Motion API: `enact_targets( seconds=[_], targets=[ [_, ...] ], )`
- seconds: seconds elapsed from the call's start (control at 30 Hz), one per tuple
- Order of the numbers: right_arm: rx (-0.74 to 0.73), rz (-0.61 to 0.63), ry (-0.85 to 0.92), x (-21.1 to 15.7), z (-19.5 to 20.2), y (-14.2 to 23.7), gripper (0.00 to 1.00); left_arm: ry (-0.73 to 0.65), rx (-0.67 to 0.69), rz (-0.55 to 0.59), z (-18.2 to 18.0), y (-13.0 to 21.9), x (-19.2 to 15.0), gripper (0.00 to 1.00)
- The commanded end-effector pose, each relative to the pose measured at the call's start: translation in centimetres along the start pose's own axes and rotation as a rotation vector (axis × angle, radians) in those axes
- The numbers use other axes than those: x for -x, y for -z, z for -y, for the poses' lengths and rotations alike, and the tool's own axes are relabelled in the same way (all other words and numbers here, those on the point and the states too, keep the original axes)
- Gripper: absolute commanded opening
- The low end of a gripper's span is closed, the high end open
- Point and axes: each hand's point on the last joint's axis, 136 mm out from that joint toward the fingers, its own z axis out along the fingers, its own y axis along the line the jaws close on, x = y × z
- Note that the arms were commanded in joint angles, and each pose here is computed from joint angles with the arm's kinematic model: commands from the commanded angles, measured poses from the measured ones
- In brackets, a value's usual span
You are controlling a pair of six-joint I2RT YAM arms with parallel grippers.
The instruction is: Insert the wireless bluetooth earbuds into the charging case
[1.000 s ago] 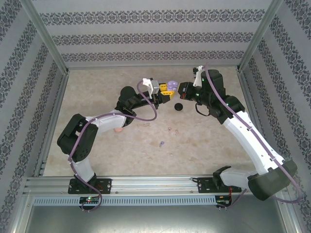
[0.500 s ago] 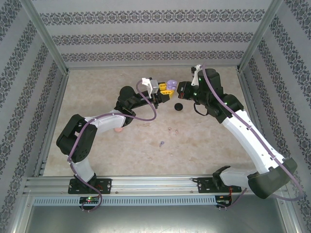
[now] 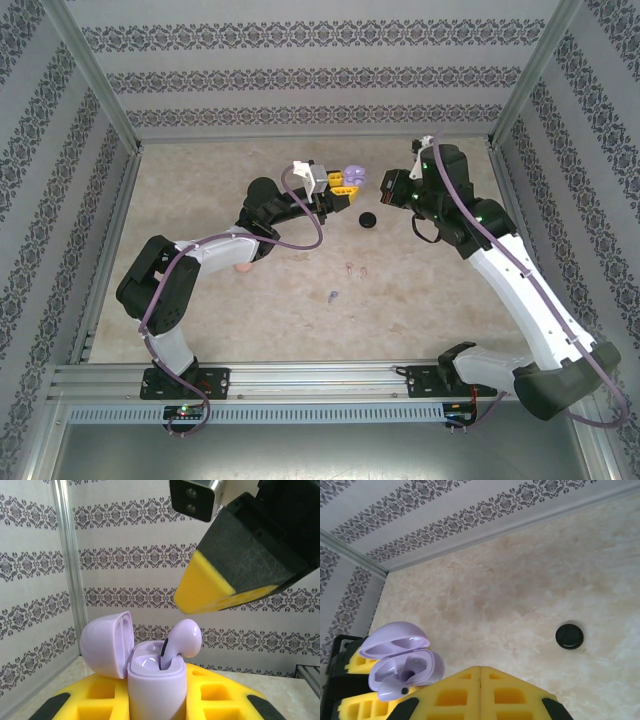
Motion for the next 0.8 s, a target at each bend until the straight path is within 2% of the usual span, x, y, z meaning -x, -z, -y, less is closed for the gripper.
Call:
enact_targets(
  seconds=[0.0,0.2,0.77],
  targets=[
    [0.033,-0.019,-0.017,-0.2,-0.7,0.2,0.0,-0.014,-0.01,0.003,0.4,-0.2,0.1,0.0],
    [0.09,-0.045,-0.03,-0.7,-2.1,-0.3,0.0,-0.011,-0.012,0.004,0.4,-0.3,0.1,0.0],
    [0.136,-0.07,-0.003,-1.0,-4.5,-1.7,0.0,0.003,-0.02,0.001,0.4,-0.4,-0.2,0.0]
  ],
)
